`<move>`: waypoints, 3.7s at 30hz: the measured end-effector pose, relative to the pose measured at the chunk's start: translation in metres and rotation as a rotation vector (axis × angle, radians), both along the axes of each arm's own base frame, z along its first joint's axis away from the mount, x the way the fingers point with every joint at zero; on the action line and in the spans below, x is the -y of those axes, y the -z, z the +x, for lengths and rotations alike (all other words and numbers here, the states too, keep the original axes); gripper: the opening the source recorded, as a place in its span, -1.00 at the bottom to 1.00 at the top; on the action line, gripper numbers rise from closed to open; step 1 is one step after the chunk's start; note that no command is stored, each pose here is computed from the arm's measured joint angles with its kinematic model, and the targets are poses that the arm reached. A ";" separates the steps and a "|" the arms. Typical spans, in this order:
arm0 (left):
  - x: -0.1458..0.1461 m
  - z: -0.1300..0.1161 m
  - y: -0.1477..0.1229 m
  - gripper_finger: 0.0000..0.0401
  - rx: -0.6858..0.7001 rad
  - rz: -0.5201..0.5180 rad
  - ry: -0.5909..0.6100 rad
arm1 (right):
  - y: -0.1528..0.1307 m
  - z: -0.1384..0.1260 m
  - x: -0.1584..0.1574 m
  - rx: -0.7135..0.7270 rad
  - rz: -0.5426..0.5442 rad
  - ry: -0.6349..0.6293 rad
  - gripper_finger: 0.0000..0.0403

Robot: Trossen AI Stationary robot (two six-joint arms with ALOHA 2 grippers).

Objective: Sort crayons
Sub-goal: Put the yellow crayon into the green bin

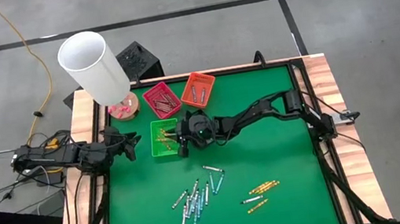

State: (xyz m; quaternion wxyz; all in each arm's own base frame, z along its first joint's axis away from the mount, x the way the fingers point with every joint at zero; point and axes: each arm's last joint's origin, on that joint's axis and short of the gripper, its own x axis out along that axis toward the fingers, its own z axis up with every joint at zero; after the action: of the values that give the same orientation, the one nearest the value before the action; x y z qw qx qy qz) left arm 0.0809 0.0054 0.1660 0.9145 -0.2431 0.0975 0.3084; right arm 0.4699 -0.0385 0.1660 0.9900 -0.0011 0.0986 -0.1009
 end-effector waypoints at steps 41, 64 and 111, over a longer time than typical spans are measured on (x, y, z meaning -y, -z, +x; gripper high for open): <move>-0.001 0.000 0.000 -0.32 -0.004 0.019 -0.017 | -0.047 -0.182 -0.240 -0.983 0.089 -0.097 -0.63; 0.000 0.000 0.000 -0.32 -0.015 0.022 0.005 | -0.006 -0.178 -0.234 -1.166 0.009 -0.237 -0.63; -0.001 0.000 0.000 -0.32 -0.019 0.040 -0.015 | -0.006 -0.163 -0.213 -1.007 -0.007 -0.144 -0.99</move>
State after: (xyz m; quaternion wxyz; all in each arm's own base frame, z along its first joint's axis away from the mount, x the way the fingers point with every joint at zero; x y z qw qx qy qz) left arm 0.0805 0.0061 0.1661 0.9160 -0.2225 0.0980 0.3193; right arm 0.3065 0.1750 0.1717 0.8242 -0.0597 0.5628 -0.0196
